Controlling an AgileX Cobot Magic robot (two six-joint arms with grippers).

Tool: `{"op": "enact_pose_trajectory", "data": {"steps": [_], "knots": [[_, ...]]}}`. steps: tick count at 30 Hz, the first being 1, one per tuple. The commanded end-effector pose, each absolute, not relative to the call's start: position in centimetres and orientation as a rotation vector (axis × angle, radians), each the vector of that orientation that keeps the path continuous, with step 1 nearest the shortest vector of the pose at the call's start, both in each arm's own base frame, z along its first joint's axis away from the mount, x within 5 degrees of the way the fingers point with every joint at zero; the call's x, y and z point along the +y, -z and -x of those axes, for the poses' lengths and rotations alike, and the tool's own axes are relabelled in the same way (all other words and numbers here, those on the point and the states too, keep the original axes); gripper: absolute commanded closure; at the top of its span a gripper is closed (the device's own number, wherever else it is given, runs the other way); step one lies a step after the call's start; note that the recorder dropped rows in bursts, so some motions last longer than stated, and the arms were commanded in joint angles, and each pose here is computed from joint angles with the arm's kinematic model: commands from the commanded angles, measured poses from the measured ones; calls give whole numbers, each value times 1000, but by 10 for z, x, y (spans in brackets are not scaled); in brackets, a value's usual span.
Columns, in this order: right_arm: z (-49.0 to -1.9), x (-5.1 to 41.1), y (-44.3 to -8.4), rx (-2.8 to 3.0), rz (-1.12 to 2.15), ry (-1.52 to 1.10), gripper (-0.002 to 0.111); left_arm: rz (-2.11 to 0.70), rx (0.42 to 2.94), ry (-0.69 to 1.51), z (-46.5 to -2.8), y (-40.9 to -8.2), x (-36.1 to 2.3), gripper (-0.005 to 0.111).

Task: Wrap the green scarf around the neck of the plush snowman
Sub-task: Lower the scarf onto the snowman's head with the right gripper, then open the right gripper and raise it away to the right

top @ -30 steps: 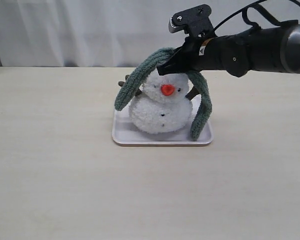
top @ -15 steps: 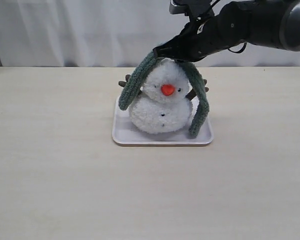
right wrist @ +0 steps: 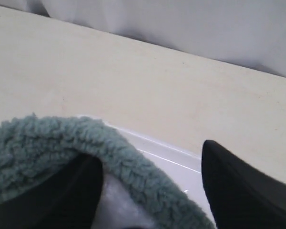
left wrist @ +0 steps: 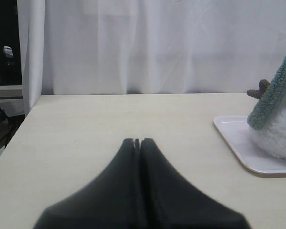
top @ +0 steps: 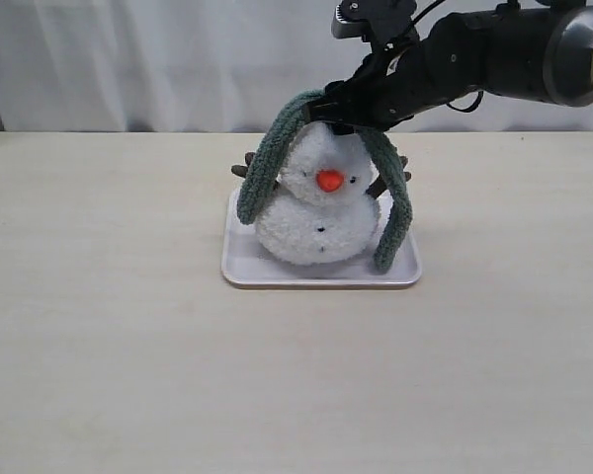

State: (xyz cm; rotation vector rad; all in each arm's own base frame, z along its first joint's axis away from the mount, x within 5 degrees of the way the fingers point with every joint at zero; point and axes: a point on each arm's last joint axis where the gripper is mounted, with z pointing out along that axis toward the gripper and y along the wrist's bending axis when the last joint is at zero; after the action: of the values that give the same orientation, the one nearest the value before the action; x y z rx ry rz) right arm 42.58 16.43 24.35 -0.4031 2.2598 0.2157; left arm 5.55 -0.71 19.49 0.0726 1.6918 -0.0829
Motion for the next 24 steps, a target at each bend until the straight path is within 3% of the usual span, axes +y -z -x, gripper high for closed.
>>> {"op": "enact_pose_trajectory", "data": {"steps": [1,24], "knots": [[-421,162,-244,2311,476,-183,47,-75,1682,88,-55,-195,-7,107],[-407,161,-323,2370,629,-186,48,-74,1680,89,-56,-195,-7,107]]}}
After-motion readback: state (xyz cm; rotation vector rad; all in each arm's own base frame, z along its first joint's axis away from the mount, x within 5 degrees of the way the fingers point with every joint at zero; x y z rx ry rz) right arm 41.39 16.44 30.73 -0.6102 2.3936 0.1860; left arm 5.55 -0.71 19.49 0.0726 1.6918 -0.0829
